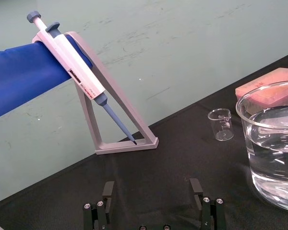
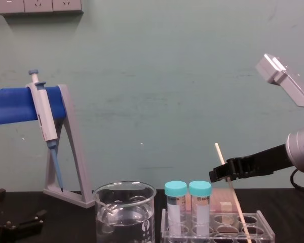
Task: Hold the thermometer with one hand and immerse one end into the beaker, then reinsert it into the test tube rack.
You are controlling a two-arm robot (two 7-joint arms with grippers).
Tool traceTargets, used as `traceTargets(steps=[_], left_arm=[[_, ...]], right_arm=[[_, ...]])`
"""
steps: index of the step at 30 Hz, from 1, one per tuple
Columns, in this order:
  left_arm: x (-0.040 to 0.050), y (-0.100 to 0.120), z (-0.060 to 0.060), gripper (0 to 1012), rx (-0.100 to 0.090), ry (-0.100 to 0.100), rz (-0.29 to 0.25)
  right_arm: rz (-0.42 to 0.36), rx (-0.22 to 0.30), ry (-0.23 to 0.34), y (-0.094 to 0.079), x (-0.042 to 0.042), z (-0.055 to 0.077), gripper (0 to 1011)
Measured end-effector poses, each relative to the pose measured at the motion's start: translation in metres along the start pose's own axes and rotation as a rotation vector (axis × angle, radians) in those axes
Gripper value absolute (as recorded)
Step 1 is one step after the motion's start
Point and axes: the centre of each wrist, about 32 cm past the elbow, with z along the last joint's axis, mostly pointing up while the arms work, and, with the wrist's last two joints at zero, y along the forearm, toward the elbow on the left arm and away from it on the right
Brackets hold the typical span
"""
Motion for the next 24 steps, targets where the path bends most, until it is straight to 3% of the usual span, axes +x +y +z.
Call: traceTargets(steps=[12, 24], left_arm=[[0.0, 0.0, 0.0, 1004, 0.0, 0.0, 0.0], [0.0, 0.0, 0.0, 1004, 0.0, 0.0, 0.0]], right_arm=[[0.003, 0.006, -0.011, 0.0004, -0.0044, 0.0002, 69], [-0.017, 0.02, -0.026, -0.0024, -0.0041, -0.0011, 48]])
